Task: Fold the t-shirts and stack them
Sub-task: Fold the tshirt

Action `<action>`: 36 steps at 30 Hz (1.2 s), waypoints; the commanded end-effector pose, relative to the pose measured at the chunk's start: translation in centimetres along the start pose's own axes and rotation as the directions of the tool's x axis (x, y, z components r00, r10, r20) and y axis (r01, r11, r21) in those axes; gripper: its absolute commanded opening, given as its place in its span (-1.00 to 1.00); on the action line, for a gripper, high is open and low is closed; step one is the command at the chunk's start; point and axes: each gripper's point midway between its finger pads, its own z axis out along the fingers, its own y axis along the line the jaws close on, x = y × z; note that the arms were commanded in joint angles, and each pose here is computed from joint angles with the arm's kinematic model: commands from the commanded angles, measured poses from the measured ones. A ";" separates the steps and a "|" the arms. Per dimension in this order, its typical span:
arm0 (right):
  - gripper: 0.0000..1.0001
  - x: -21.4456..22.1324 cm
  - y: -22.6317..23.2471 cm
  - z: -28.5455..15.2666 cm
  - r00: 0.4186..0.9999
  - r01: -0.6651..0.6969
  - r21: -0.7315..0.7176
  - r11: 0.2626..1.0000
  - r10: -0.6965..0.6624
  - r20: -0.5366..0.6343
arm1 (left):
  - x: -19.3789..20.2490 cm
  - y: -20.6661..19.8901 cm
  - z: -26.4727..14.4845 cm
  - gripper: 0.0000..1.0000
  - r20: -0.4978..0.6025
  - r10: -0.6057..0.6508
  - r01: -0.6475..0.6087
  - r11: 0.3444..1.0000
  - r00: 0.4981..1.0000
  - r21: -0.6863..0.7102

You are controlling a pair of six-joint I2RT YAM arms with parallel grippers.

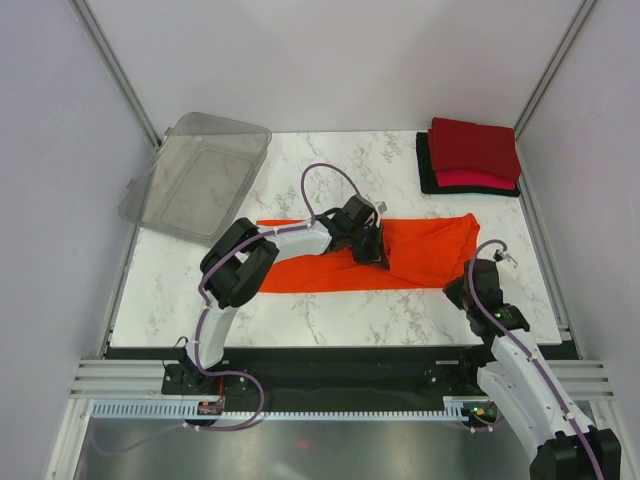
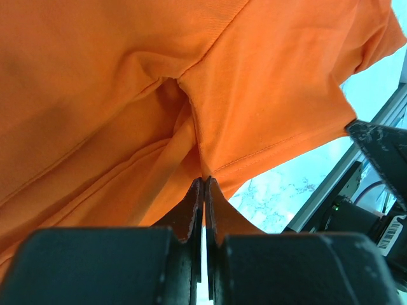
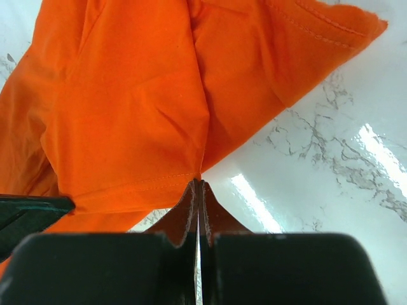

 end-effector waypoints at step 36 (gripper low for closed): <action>-1.00 -4.8 8.1 4.0 0.972 0.235 -0.066 0.970 -0.236 -0.002 | -4.6 2.3 -8.5 -0.19 0.130 0.006 0.014 0.988 0.992 -0.153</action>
